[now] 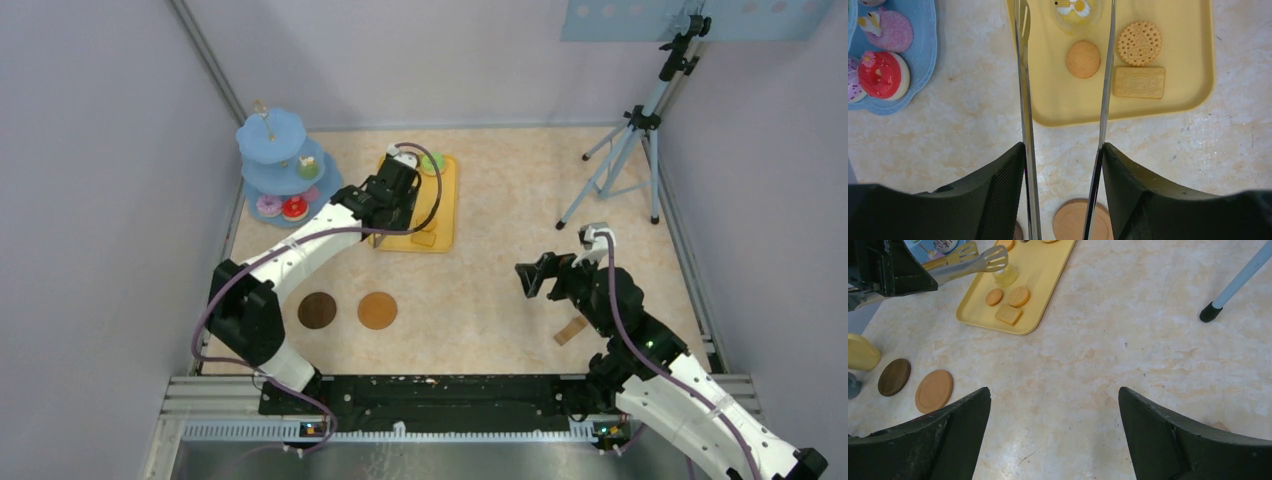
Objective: Serve the afternoon tea
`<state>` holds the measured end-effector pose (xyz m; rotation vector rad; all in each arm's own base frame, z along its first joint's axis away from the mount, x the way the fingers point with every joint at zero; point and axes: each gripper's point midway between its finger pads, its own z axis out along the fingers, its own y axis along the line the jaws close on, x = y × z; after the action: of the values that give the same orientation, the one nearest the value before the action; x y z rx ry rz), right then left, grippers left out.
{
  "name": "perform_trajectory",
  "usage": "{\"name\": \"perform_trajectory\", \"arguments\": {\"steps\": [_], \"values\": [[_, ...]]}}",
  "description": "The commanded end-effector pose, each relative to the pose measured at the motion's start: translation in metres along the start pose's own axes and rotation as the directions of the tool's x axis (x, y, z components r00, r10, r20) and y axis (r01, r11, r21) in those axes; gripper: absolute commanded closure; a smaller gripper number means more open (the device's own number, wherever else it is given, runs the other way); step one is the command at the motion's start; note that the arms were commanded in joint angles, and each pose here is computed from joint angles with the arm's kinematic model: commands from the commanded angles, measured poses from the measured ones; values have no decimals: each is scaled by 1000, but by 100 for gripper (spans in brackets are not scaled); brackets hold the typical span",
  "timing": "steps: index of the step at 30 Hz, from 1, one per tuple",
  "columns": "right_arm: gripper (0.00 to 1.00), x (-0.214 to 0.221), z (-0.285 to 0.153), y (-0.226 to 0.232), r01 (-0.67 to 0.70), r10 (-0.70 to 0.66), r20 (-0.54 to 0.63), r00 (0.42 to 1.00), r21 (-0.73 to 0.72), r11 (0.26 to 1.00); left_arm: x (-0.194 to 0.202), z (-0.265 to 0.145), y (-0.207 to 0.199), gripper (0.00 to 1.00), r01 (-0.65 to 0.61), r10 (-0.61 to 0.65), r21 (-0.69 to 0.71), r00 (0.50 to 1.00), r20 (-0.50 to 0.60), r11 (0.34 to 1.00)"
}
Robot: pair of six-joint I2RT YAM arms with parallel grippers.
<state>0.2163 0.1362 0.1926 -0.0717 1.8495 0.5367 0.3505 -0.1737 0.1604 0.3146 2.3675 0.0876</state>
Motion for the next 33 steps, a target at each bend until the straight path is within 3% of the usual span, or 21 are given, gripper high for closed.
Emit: {"name": "perform_trajectory", "arguments": {"steps": [1, 7, 15, 23, 33], "values": [[4, -10, 0, -1, -5, 4, 26, 1000, 16, 1000, -22, 14, -3, 37, 35, -34, -26, 999, 38, 999], [4, -12, -2, 0, -8, 7, 31, 999, 10, 1000, -7, 39, -5, 40, 39, -40, -43, 999, -13, 998], [4, -11, -1, 0, -8, 7, 32, 999, 7, 1000, -2, 46, -5, 54, 39, -41, -58, 999, -33, 998], [4, -10, 0, 0, -4, 3, 31, 1000, 5, 1000, -21, 14, 12, 61, 50, -48, -94, 999, 23, 994], [4, -12, 1, 1, 4, -4, 34, 999, 4, 1000, -37, -48, 62, 61, 95, -77, -182, 991, 107, 979]]}}
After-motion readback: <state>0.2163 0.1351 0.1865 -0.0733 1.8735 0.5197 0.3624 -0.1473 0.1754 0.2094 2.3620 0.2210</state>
